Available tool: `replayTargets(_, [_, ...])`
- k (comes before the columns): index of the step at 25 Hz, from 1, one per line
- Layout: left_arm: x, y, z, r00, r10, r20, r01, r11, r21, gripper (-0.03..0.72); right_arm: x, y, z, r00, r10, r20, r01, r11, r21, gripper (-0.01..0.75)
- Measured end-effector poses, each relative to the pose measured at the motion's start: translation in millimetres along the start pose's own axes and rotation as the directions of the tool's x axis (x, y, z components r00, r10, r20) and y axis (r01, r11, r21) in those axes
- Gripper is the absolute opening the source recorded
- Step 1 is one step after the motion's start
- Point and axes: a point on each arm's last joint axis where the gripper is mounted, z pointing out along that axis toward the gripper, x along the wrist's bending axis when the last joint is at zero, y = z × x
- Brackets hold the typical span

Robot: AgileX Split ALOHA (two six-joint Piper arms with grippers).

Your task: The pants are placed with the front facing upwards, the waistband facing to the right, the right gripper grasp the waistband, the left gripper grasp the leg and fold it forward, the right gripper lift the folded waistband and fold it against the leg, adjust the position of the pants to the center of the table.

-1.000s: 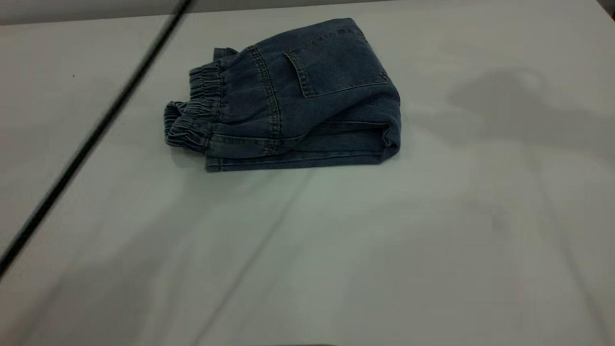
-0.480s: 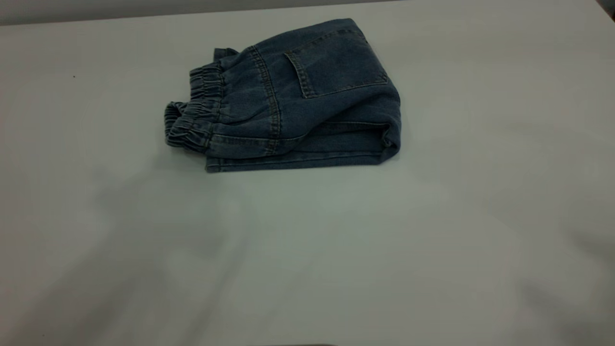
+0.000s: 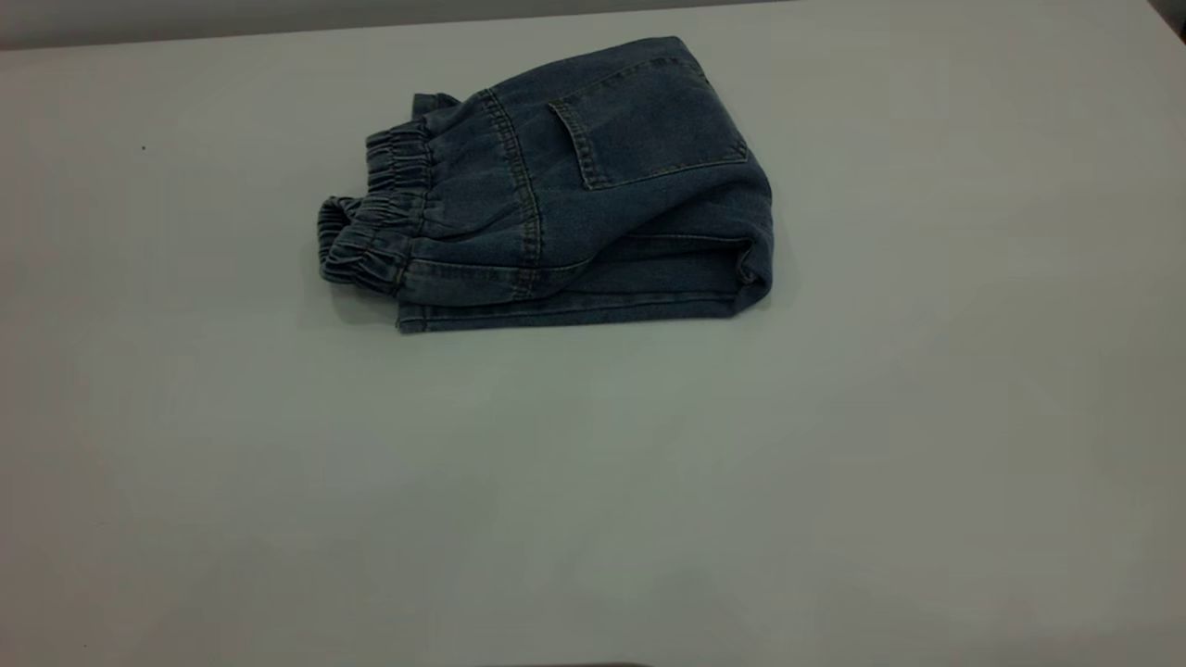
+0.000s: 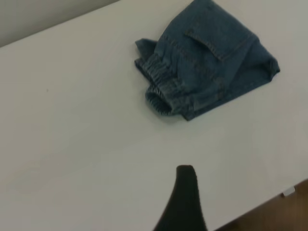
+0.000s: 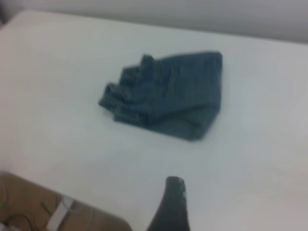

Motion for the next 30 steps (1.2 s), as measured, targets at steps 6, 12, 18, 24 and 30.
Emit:
replayTargets(6, [2, -65, -14, 1.000, -0.004, 0.000, 0.004, 0.999, -0.052, 0.587, -14, -44, 25, 0.998, 0.021, 0.053, -0.026, 0.994, 0.102, 0.589])
replayTargets(12, [2, -102, 21, 0.999, 0.035, -0.018, -0.033, 0.995, 0.089, 0.587, -36, -81, 55, 0.989, 0.009, 0.151, -0.036, 0.983, 0.181, 0.589])
replayTargets(18, [1, -131, 51, 0.998, 0.062, -0.027, -0.054, 0.972, 0.230, 0.587, -39, -101, 62, 0.986, 0.003, 0.168, -0.026, 0.990, 0.138, 0.589])
replayTargets(24, [-1, -139, 58, 0.999, 0.048, -0.018, -0.042, 0.969, 0.245, 0.587, -35, -108, 53, 0.985, -0.017, 0.173, 0.008, 0.998, 0.055, 0.589])
replayTargets(30, [-12, -143, 62, 0.991, 0.074, 0.109, -0.097, 0.969, 0.227, 0.587, -34, -110, 50, 0.985, -0.024, 0.173, 0.019, 0.999, 0.028, 0.589])
